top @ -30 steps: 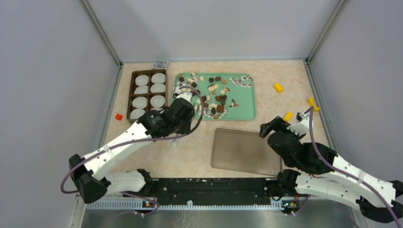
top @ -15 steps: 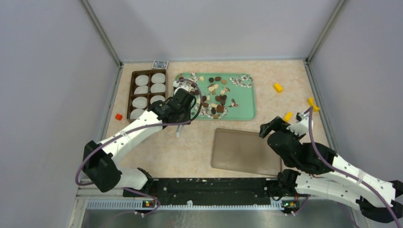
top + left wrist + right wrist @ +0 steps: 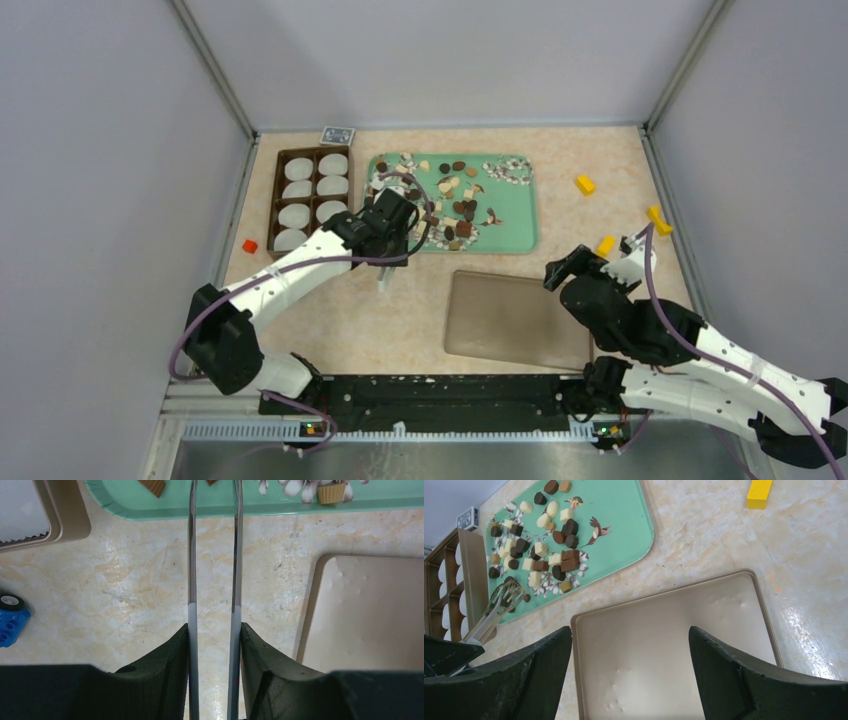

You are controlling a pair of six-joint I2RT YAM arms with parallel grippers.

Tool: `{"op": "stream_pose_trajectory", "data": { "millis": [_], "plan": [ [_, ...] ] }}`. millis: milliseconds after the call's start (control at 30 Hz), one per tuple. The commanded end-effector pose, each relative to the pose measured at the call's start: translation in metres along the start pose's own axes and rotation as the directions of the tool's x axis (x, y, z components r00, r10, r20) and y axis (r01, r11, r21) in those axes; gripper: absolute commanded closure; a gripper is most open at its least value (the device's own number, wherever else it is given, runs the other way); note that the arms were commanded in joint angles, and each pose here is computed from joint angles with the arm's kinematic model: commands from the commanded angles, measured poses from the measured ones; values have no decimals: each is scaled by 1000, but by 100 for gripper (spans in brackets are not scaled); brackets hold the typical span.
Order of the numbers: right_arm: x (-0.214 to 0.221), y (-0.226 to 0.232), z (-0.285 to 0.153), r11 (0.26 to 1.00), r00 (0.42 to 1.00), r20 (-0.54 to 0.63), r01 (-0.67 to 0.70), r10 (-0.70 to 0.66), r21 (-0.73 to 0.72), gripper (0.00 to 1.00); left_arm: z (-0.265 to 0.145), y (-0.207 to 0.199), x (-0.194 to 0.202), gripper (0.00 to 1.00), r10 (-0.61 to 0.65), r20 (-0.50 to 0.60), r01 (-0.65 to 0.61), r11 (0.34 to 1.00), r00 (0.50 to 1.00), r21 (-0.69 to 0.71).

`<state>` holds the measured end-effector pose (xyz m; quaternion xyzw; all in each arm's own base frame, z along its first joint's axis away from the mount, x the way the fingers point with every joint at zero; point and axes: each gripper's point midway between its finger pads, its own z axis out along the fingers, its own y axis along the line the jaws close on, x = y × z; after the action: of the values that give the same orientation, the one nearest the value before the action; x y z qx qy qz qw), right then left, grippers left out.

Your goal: Pack the chocolate

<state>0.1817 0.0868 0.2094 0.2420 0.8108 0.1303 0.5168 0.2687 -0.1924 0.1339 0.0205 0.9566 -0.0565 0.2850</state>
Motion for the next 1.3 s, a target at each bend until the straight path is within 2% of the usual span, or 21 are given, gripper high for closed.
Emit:
{"op": "stream_pose_trajectory", "data": {
  "millis": [0, 400, 733, 1267],
  "plan": [
    [-2, 2, 2, 1000, 1000, 11, 12, -12, 0, 16, 5, -1, -4, 56, -39, 23, 40, 999, 999, -7],
    [-1, 0, 2, 1000, 1000, 10, 14, -14, 5, 15, 21, 1, 15, 56, -52, -54, 50, 998, 997, -47],
    [2, 0, 3, 1000, 1000, 6, 9, -9, 4, 15, 13, -5, 12, 59, -58, -49, 58, 998, 997, -2],
    [6, 0, 4, 1000, 1000, -5, 7, -7, 3, 15, 11, -7, 7, 73, -50, -39, 51, 999, 998, 4]
  ]
}}
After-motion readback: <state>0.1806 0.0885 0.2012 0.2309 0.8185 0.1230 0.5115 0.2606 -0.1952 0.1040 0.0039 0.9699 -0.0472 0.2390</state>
